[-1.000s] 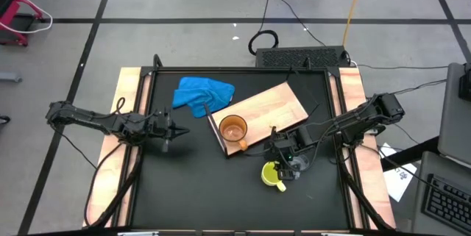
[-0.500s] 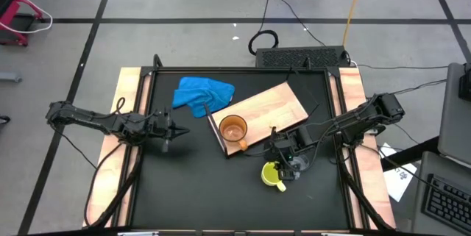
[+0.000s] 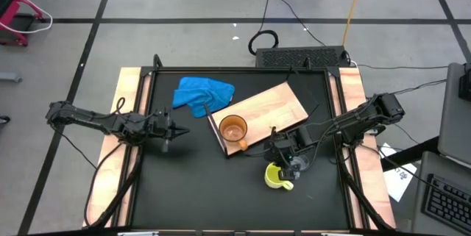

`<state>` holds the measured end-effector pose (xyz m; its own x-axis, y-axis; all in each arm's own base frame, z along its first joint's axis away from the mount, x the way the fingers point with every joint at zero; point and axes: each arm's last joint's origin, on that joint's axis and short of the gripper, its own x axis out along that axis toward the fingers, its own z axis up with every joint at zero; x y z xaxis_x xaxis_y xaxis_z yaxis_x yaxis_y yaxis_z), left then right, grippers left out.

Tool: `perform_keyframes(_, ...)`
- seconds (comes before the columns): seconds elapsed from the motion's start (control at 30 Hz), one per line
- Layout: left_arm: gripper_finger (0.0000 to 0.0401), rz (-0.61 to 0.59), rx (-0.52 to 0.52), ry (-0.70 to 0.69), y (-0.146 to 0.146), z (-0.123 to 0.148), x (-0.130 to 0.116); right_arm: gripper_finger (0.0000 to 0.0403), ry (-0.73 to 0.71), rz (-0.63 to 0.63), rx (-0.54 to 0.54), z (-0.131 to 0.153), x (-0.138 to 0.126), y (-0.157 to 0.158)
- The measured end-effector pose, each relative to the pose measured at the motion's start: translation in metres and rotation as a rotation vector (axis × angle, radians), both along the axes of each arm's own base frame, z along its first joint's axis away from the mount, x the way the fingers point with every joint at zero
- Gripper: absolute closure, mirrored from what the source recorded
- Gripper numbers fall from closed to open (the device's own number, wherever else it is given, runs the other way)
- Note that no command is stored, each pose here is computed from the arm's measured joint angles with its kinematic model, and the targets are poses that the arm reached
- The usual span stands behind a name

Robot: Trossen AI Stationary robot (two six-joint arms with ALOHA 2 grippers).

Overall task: Stack small to large cups/mugs on shelf
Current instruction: Put the yellow mug on the shelf

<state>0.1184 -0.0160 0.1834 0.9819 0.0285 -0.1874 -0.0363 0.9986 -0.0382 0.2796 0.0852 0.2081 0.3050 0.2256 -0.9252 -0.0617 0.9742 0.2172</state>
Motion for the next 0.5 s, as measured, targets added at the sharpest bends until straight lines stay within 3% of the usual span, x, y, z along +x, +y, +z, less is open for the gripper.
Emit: perform_keyframes(0.5, 0.0386, 0.0, -0.002, 0.0, 0.0, 0.0, 0.0, 0.0401, 0.003, -0.006, 0.002, 0.0, -0.0001, 0.0001)
